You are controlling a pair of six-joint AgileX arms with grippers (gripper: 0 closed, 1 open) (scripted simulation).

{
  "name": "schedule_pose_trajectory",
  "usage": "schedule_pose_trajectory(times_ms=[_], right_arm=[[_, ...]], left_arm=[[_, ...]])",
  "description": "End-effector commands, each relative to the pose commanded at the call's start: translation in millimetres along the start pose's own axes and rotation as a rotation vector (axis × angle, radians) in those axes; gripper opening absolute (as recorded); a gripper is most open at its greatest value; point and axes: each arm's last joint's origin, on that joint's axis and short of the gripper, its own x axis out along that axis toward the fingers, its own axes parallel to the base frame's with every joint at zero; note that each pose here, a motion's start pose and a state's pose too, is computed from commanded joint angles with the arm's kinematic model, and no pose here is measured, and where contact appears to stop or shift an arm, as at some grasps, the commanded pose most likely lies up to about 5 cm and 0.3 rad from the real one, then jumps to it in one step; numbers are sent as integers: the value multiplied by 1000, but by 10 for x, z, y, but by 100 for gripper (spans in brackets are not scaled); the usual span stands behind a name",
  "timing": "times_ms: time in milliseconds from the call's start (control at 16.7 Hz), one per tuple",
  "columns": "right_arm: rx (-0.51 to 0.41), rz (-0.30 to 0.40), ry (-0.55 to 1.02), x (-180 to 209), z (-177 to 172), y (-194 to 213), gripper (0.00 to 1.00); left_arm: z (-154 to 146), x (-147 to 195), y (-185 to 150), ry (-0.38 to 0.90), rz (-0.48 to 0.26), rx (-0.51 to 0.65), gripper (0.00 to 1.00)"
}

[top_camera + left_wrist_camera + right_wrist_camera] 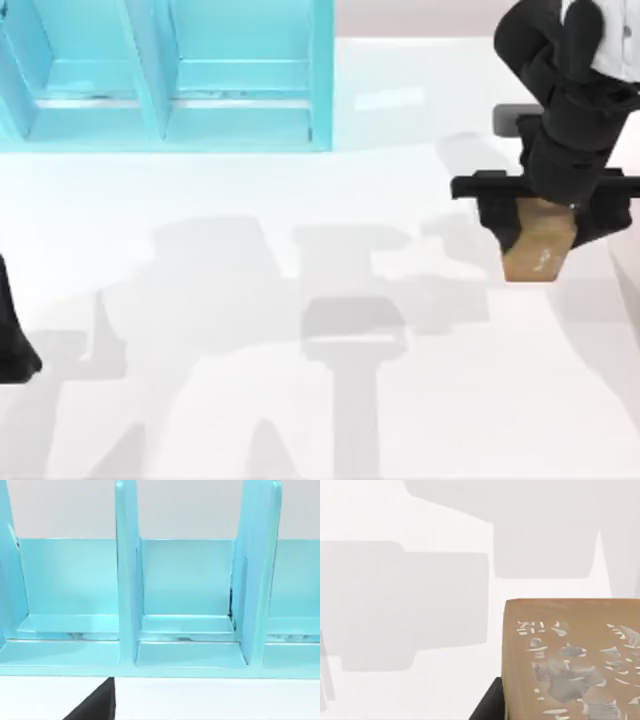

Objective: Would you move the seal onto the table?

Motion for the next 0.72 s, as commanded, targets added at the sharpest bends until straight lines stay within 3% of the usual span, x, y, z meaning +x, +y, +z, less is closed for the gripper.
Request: schedule_pose_trajectory(times_ms=[420,720], right_arm=[[5,4,-4,101,19,123,0],[0,9,-20,431,34,145,0]], left_arm=[[0,0,0,0,0,0,100],[0,0,0,0,0,0,100]])
